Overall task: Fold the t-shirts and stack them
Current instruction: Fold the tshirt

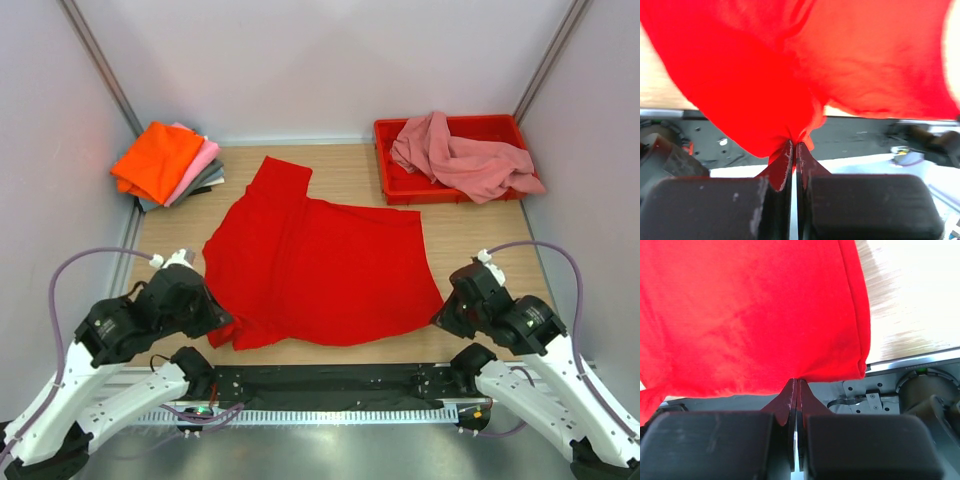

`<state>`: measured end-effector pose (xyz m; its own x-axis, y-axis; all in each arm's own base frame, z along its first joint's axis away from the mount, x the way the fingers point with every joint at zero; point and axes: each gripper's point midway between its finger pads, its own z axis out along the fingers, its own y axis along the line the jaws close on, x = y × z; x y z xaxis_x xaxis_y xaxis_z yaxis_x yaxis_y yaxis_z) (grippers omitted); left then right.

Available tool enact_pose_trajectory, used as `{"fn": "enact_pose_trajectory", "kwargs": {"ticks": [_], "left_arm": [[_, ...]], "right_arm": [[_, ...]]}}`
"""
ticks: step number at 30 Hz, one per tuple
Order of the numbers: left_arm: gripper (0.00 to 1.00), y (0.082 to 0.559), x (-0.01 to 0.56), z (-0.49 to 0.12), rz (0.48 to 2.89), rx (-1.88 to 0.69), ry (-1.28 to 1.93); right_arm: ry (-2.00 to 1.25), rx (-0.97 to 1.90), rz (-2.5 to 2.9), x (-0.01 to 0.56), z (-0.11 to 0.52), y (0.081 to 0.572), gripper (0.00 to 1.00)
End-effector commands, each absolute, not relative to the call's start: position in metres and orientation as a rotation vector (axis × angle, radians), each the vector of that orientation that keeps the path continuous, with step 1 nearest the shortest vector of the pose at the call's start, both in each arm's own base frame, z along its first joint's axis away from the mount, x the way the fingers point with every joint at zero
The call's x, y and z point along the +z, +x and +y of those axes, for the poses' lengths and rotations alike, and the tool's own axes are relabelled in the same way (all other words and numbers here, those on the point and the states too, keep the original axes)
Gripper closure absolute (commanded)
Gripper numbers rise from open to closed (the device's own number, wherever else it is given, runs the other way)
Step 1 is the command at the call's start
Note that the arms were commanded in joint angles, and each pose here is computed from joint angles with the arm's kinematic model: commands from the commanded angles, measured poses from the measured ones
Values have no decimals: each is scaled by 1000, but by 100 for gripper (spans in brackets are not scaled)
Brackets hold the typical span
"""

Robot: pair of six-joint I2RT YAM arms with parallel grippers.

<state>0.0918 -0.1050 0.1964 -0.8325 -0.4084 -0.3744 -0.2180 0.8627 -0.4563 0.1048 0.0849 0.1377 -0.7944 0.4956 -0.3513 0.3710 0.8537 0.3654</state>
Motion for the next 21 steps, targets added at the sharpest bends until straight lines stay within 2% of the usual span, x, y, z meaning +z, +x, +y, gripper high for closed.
{"fn": "enact_pose_trajectory", "kwargs": {"ticks": [1,6,14,21], "left_arm": [[100,53,195,-57,2701,-294,-447],[100,73,207,-61,2684,-214,-340],[96,142,242,-86,2588,-89,-175],[100,207,249,-92,2594,-87,-156]], "right_arm": [[607,379,2524,160,77,109,99],[555,400,2503,169,92,132,99],[485,286,2487,157,111,186,99],[491,152,2503,136,101,220,99]]}}
